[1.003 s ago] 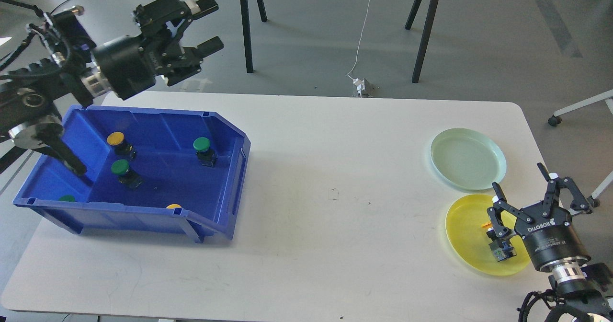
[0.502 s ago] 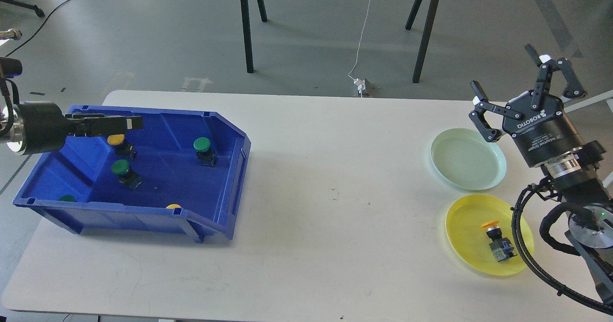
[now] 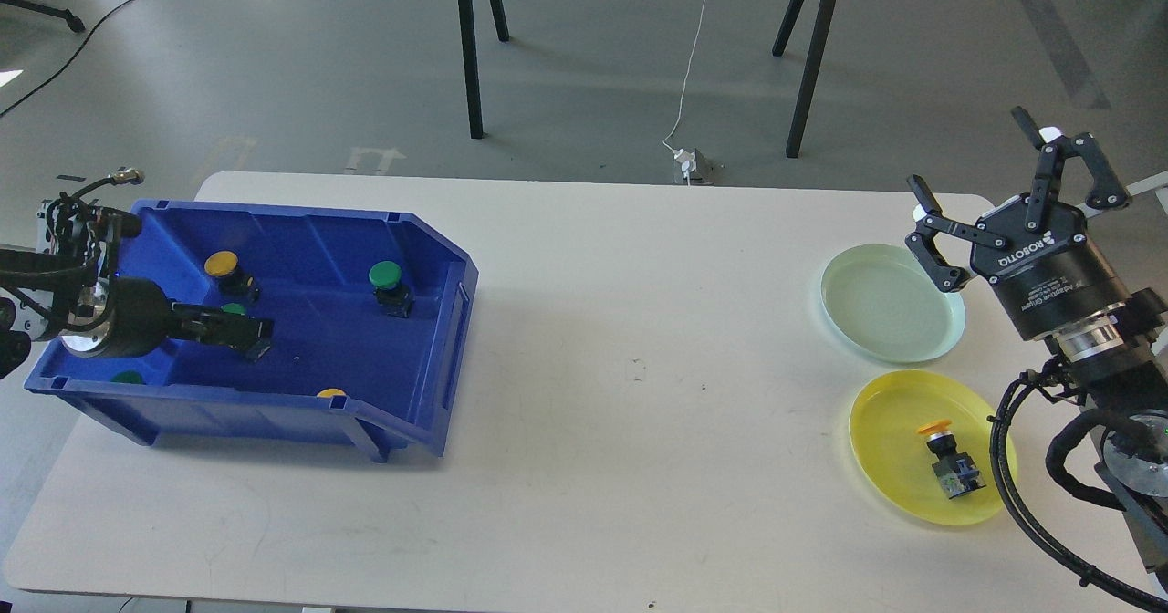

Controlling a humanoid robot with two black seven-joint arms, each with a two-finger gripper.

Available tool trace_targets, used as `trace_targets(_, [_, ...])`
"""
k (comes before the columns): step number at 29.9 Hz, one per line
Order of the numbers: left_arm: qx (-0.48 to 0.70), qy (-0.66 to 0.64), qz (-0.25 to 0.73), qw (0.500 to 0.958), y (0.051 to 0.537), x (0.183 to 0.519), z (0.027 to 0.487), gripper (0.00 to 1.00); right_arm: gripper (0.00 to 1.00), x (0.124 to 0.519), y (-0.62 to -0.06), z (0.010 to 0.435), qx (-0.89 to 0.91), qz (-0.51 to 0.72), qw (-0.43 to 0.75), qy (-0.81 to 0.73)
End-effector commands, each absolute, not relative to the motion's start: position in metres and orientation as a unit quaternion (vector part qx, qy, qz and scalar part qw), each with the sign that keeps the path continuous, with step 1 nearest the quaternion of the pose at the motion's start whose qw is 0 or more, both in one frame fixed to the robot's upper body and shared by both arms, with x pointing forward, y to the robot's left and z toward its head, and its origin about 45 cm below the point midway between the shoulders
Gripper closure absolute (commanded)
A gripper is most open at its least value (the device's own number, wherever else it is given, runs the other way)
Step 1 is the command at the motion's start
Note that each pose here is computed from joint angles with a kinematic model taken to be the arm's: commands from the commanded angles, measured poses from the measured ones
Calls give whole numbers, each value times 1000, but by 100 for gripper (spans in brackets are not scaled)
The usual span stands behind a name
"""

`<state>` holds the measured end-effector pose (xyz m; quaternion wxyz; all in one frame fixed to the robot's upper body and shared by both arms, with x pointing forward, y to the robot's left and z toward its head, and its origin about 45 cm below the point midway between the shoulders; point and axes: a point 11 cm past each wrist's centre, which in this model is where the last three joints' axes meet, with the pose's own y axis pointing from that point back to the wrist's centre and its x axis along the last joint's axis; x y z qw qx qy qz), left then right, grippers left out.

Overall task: Pass button and place on color plate
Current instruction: 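Lower the left gripper into the bin and grasp a green-capped button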

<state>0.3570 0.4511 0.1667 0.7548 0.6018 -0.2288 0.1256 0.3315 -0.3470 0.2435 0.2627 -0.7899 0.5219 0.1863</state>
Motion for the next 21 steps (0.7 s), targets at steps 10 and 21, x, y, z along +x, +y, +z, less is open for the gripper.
trace_targets(10, [612,-213,133,750,453,360,151,8,4,330,-348,243,-790,188,264,521])
trace_targets(21, [621,-212,150,739,458,368,144,8,4,327,-348,239,-788,191,263,523])
